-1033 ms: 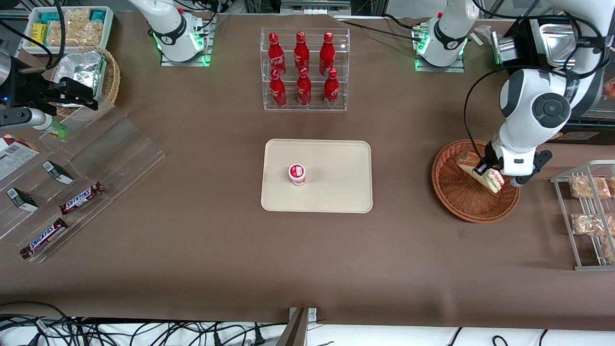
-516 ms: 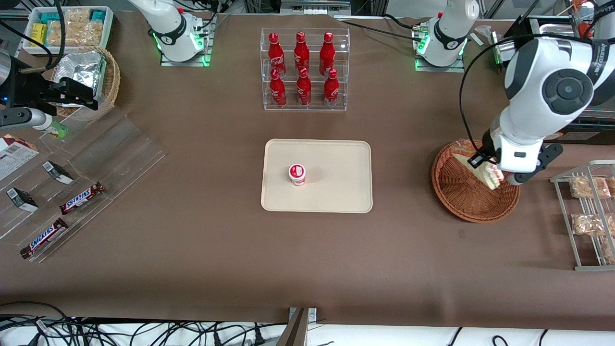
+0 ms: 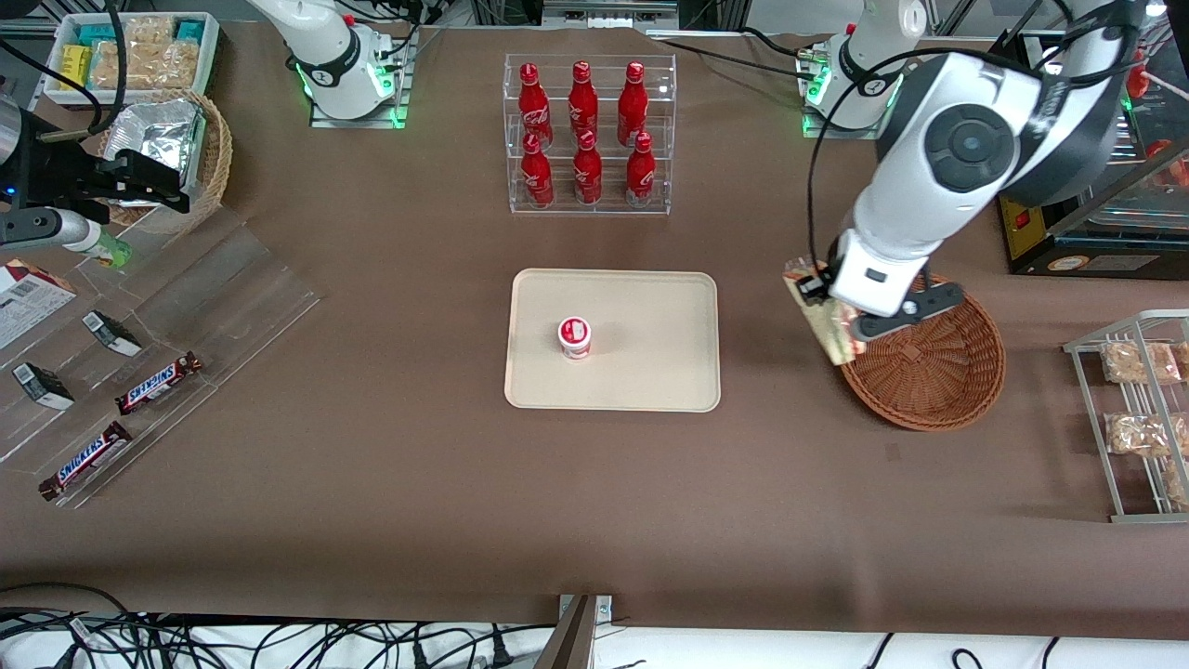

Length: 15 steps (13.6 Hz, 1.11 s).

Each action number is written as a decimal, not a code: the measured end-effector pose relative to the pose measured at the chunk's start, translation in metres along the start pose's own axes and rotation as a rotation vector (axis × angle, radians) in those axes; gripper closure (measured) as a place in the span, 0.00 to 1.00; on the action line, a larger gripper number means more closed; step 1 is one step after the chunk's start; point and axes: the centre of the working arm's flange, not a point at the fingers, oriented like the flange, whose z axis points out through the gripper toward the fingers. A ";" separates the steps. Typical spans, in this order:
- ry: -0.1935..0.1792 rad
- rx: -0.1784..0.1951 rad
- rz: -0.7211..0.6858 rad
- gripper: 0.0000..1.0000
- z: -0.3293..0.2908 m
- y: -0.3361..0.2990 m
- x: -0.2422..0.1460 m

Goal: Place sandwich from basket to tray
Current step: 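Lift the sandwich and carry it with the left gripper to the cream tray, then lower the sandwich onto the tray beside the red cup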

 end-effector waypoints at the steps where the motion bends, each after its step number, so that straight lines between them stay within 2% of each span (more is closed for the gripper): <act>1: 0.010 -0.053 0.126 0.81 0.009 0.026 -0.006; 4: 0.007 -0.116 0.318 0.81 0.032 0.062 -0.019; 7: -0.027 -0.158 0.387 0.81 0.070 0.095 -0.035; 9: -0.057 -0.168 0.398 0.81 0.096 0.104 -0.038; 11: -0.062 -0.145 0.413 0.81 0.120 0.108 -0.037; 15: -0.032 -0.089 0.385 0.81 0.167 0.126 -0.049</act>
